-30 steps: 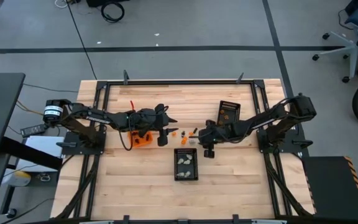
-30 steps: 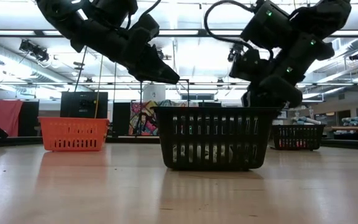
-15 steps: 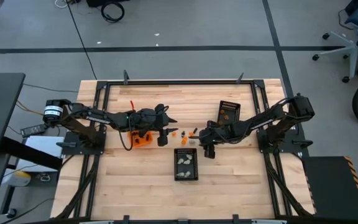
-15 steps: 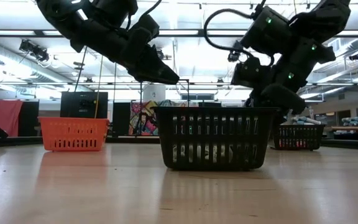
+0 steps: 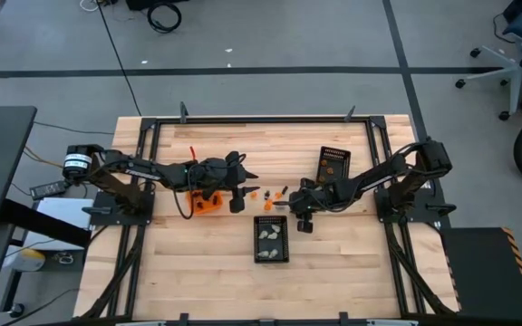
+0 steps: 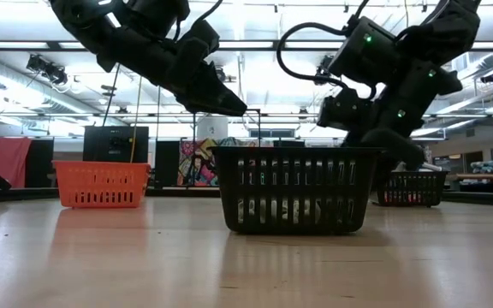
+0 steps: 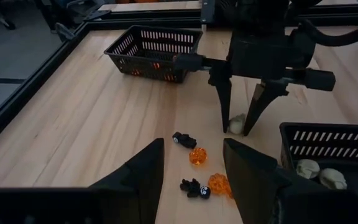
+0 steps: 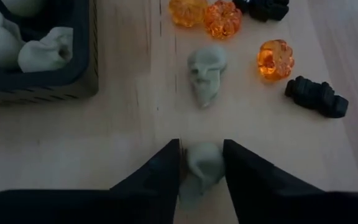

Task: Sort Halloween decoration
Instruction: Put the white skull toy into the bottom black bin

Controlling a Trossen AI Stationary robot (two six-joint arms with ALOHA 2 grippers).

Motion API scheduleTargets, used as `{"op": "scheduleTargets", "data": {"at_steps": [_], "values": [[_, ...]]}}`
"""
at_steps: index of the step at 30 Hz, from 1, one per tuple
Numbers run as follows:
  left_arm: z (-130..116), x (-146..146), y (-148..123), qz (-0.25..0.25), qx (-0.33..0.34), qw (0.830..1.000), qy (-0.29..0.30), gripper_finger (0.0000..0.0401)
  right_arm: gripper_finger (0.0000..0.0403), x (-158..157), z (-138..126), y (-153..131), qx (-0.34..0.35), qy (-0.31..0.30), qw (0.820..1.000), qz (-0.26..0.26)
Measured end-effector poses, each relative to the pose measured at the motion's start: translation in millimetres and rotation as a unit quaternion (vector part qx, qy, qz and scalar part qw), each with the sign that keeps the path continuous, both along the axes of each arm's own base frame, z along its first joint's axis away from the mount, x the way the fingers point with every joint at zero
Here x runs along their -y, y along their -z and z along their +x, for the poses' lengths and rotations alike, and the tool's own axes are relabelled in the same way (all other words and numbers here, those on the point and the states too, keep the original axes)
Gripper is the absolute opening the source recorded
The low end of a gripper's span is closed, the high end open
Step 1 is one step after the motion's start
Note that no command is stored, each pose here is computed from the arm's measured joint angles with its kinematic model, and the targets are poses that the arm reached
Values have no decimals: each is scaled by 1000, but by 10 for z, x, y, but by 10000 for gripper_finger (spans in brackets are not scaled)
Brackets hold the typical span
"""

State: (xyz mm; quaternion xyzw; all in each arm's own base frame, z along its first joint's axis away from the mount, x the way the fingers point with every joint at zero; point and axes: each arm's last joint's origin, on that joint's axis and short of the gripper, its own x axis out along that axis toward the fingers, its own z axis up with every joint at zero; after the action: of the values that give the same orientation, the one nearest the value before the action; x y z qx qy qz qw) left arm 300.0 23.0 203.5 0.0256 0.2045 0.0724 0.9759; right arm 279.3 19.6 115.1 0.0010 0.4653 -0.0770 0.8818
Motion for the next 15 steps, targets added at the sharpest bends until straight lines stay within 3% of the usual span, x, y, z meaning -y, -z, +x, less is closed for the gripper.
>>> {"op": "scheduleTargets", "data": {"at_steps": [5, 15], "values": [[0, 0, 0, 0, 0, 1000, 0, 172, 99, 1, -11, -5, -4, -7, 1000, -5], [0, -1, 0, 0, 0, 1000, 0, 172, 101, -24, 102, -193, -57, -13, 998, -23]]}}
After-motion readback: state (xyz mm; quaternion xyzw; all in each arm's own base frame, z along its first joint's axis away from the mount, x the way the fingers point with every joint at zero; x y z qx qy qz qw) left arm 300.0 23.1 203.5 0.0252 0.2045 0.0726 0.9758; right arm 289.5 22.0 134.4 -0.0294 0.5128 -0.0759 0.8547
